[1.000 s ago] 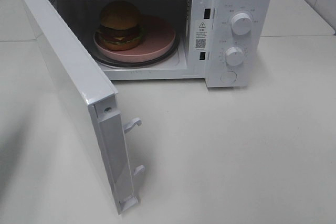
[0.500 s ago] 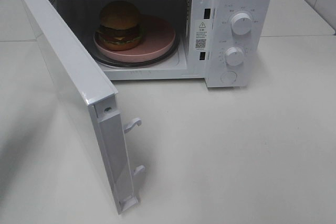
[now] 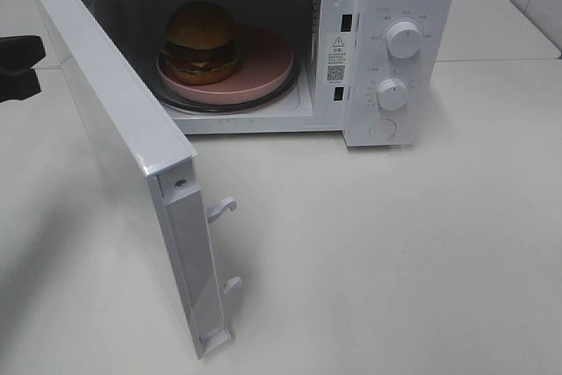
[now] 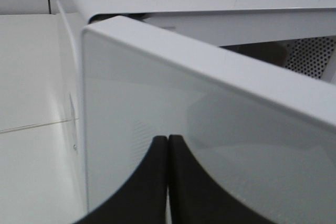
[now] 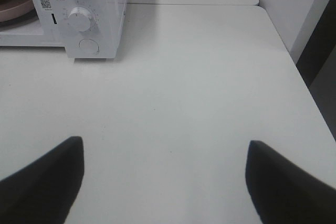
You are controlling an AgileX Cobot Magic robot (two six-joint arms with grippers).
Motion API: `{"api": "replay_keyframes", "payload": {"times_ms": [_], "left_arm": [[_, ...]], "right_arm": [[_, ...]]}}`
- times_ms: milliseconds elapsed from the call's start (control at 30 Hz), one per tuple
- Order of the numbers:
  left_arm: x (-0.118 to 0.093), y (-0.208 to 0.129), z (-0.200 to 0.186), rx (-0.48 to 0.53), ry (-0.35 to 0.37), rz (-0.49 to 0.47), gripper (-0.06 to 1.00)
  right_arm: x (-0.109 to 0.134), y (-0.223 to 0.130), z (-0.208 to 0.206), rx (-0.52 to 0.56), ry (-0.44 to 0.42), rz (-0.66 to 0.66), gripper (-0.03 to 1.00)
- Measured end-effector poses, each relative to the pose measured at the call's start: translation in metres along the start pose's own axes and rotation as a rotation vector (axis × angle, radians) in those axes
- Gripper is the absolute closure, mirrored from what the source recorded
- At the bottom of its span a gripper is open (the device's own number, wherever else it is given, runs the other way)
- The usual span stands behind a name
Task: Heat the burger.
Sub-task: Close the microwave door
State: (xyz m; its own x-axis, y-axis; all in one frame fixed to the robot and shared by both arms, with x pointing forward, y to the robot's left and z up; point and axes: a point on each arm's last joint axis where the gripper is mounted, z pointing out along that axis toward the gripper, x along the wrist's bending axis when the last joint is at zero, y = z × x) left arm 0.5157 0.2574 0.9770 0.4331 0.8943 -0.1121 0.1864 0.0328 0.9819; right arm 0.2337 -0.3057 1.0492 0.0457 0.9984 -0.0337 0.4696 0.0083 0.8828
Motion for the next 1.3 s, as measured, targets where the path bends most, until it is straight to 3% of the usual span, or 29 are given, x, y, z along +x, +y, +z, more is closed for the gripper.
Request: {"api": "replay_keyframes", "payload": {"times_ms": [300,533,1300], "left_arm": [[-0.013,-0.006,0.017,0.012,0.019,-0.037,0.94],[-0.034,-0.02,0.03,0.06,-0.057,-0.017,0.94],[-0.076,-0.013,0.085,0.026,-0.084,0.001,0.94]], "right_arm": [[0.0,0.0,0.0,0.0,0.0,0.0,0.2],[0.0,0.0,0.0,0.0,0.0,0.0,0.2],[0.0,0.0,0.0,0.0,0.0,-0.001,0.2]]}}
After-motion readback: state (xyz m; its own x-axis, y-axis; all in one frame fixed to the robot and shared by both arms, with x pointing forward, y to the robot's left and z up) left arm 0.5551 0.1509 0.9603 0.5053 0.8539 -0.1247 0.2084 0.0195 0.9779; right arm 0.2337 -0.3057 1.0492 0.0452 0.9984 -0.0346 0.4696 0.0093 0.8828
